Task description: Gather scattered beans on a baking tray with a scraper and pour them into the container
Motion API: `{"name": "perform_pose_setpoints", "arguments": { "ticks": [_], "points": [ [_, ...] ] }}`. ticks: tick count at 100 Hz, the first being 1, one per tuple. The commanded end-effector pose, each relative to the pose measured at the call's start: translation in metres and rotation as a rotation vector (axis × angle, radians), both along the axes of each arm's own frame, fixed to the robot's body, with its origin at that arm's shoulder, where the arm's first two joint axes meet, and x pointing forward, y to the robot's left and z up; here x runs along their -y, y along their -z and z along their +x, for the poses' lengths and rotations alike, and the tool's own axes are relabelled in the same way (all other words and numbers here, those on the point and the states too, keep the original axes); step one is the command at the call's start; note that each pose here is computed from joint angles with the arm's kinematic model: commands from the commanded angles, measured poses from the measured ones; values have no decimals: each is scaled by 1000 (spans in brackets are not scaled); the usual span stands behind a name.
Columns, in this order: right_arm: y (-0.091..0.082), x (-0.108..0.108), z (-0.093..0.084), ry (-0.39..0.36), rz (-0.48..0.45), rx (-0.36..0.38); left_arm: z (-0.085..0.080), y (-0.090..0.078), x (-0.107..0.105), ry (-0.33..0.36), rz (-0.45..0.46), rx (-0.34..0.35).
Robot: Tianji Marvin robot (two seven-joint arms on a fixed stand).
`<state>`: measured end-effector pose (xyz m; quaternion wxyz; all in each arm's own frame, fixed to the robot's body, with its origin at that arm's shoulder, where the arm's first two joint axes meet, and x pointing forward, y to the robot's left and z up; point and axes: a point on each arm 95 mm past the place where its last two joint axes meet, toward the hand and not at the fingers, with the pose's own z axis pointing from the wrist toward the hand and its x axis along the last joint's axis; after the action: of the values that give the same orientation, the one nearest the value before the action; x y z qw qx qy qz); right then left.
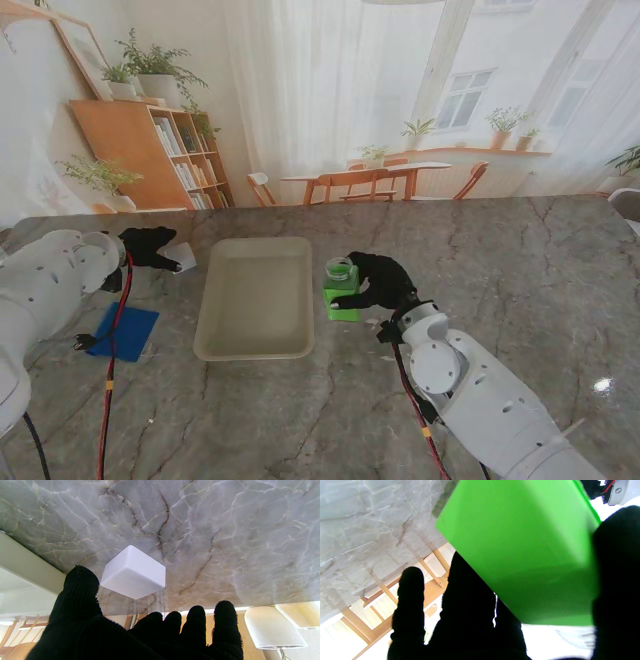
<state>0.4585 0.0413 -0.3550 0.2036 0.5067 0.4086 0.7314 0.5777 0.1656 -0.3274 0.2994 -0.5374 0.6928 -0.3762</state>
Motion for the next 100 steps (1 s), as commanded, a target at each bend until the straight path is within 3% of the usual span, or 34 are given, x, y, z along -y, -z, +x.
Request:
{"name": "perform_pose_setpoints", "arguments": {
  "ticks": [1,38,100],
  "points": [
    [-1,-4,1,-13,5,-6,5,0,18,27,-20,5],
    [1,-5,1,-6,16,-19,3,11,34,35,-37,-17],
    [3,-4,1,9,33,-25,-7,31,38,23,-7,-80]
  ]
}}
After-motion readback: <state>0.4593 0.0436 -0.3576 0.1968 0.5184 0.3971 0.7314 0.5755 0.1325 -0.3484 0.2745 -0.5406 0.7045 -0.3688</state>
